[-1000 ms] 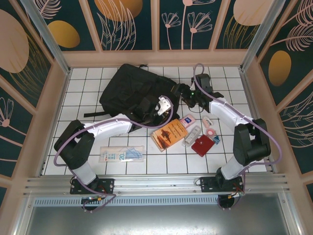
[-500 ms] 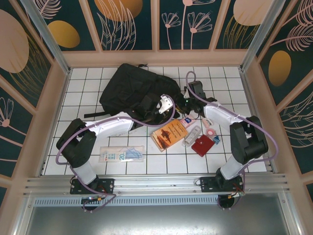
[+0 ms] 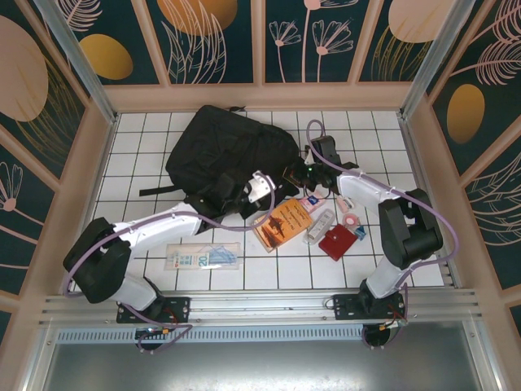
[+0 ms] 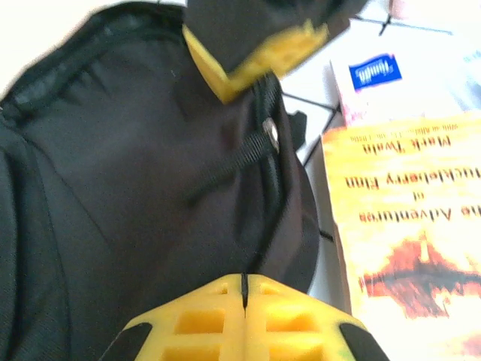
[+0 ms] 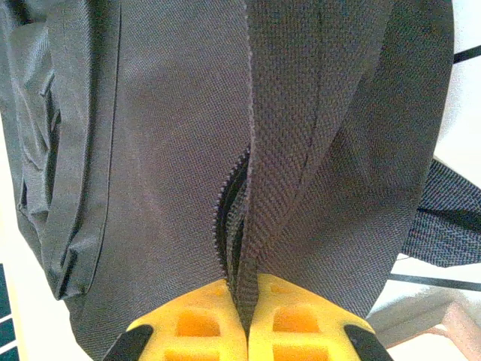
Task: Pack the student bag
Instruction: Unzip the student bag at the top-center of the table.
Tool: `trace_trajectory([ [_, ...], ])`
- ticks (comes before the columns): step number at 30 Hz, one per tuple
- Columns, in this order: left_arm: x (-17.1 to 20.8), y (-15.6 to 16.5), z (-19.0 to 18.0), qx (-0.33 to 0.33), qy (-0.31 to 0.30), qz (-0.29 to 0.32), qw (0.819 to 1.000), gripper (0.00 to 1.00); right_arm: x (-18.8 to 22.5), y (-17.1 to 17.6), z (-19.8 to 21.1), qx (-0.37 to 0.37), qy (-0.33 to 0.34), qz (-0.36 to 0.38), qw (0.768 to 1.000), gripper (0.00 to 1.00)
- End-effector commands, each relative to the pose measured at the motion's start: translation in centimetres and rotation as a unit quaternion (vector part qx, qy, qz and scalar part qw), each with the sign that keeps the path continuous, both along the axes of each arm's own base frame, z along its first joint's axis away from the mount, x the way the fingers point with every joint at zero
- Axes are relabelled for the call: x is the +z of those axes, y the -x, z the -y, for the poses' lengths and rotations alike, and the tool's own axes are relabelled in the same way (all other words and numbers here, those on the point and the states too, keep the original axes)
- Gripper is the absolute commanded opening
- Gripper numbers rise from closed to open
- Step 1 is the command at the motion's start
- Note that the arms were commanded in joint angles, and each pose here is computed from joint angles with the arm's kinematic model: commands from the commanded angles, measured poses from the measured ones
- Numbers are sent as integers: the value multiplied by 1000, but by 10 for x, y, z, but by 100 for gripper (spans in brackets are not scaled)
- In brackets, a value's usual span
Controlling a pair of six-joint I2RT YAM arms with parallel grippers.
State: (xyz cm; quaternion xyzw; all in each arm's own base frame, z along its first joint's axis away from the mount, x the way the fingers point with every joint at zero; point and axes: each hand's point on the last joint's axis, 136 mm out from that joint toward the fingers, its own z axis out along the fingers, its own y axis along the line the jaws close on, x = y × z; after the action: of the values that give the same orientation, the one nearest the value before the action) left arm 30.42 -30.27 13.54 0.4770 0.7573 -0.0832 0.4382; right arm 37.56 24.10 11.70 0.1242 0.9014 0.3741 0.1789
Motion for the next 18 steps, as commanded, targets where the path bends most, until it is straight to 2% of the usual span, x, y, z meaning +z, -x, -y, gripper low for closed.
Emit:
trace_trajectory([
  [1, -2, 0, -2, -16, -10, 27, 999, 0, 23, -3, -8, 25, -28, 43, 998, 0],
  [6, 10, -11, 2, -20, -18, 60, 998, 10, 26, 2, -12, 39, -31, 51, 997, 0],
  [10, 26, -11, -4, -69, -1, 83, 994, 25, 29, 4, -15, 49, -26, 60, 997, 0],
  [12, 32, -11, -13, -90, -2, 117, 989, 30, 29, 6, -16, 53, -26, 62, 996, 0],
  [18, 50, -30, -19, -105, -4, 165, 981, 36, 28, 10, -19, 62, -34, 61, 996, 0],
])
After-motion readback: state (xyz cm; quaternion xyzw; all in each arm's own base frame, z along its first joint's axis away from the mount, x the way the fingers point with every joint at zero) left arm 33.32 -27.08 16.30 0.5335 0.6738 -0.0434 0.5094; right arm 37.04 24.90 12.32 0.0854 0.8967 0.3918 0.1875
